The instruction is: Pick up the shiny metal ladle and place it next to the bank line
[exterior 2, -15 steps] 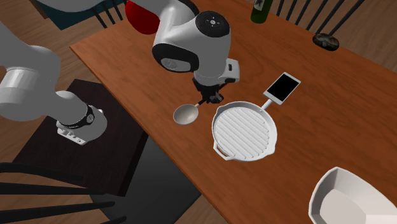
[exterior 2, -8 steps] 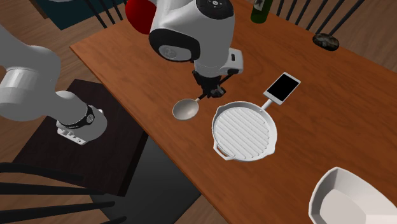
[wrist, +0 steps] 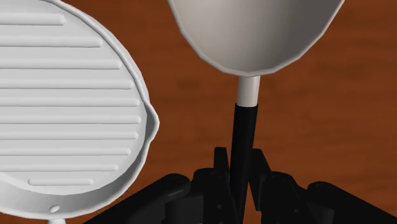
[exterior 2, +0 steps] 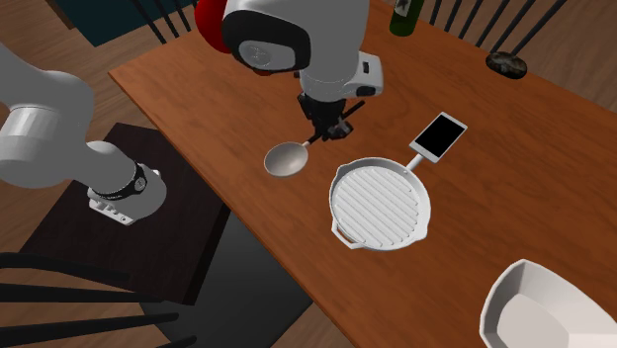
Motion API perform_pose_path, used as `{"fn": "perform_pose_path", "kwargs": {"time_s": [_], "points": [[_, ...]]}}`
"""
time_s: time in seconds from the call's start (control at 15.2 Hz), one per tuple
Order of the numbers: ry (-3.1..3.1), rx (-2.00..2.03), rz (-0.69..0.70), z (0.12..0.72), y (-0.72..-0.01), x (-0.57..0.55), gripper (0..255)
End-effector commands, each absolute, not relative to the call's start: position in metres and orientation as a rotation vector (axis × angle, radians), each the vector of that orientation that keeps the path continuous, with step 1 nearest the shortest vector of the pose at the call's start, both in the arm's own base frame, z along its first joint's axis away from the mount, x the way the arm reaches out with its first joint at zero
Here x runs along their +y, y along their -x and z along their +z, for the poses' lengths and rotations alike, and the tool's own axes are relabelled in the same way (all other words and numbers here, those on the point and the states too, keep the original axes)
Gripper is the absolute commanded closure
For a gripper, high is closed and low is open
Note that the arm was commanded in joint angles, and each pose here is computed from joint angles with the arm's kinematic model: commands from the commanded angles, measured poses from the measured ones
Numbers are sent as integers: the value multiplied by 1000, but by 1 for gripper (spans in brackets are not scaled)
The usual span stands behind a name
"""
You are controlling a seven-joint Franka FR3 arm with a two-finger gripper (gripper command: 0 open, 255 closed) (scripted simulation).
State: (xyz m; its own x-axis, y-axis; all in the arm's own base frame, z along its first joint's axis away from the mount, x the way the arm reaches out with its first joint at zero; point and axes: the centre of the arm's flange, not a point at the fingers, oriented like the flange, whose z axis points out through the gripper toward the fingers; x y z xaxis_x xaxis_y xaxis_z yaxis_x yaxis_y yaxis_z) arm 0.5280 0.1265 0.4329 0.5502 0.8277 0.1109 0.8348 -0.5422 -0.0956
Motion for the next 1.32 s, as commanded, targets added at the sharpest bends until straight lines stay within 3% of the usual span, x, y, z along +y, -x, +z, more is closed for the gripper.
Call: {"fn": "perform_pose_path", "kwargs": {"time_s": [0.0, 1.25], "points": [[2643, -1426, -78, 444, -529, 126, 255], [2643, -1426, -78, 445, -503, 375, 255]]}}
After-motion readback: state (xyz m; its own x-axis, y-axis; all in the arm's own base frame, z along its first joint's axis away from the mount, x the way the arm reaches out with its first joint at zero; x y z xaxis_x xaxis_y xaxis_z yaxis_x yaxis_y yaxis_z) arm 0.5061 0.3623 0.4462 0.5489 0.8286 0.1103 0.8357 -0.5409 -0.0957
